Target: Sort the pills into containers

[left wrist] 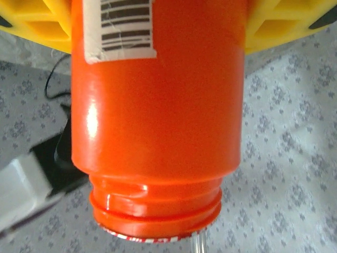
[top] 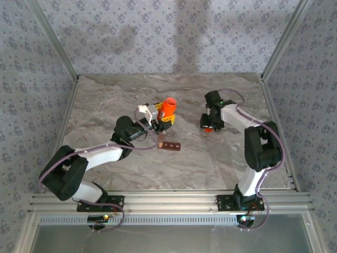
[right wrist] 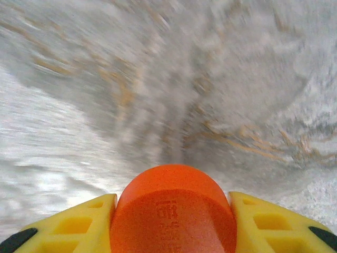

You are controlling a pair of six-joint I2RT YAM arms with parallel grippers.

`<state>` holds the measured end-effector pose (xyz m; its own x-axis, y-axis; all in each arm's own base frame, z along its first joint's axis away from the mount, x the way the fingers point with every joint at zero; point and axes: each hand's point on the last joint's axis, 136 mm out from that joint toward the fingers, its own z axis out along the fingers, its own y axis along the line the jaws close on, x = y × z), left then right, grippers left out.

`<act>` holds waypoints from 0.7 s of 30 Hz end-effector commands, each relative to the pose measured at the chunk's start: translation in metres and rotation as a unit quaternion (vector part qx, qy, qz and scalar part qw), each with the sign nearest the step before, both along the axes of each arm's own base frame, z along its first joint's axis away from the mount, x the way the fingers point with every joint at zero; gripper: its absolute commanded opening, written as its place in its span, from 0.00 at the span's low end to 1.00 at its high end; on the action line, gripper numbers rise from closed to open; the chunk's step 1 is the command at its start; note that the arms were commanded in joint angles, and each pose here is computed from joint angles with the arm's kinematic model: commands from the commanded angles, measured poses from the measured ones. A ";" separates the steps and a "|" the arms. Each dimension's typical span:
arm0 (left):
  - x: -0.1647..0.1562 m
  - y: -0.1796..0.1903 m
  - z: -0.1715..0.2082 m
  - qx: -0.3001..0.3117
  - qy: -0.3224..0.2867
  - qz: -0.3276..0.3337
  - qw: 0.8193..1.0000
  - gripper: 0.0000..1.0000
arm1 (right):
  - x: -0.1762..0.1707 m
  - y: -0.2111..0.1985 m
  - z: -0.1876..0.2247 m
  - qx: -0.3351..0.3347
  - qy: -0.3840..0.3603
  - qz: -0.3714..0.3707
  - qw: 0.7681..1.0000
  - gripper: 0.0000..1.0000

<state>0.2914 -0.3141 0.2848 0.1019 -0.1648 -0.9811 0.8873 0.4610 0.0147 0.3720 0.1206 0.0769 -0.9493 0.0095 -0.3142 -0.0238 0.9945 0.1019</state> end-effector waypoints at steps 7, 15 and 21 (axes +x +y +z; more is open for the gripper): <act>0.008 -0.006 -0.008 -0.002 -0.027 -0.007 1.000 0.00 | 0.007 0.040 0.103 0.083 -0.052 0.049 0.994 0.42; 0.015 -0.012 -0.034 0.016 -0.015 -0.014 1.000 0.00 | 0.006 0.053 0.142 0.113 -0.062 0.082 0.988 0.42; 0.022 -0.019 -0.054 0.036 -0.011 -0.020 0.999 0.00 | 0.002 0.064 0.167 0.142 -0.068 0.107 0.982 0.42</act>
<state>0.3119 -0.3290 0.2132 0.0315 -0.0671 -0.9972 0.8947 0.4466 -0.0018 0.3858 0.1770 0.2251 -0.8890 -0.0422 -0.4559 -0.2081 0.9242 0.3203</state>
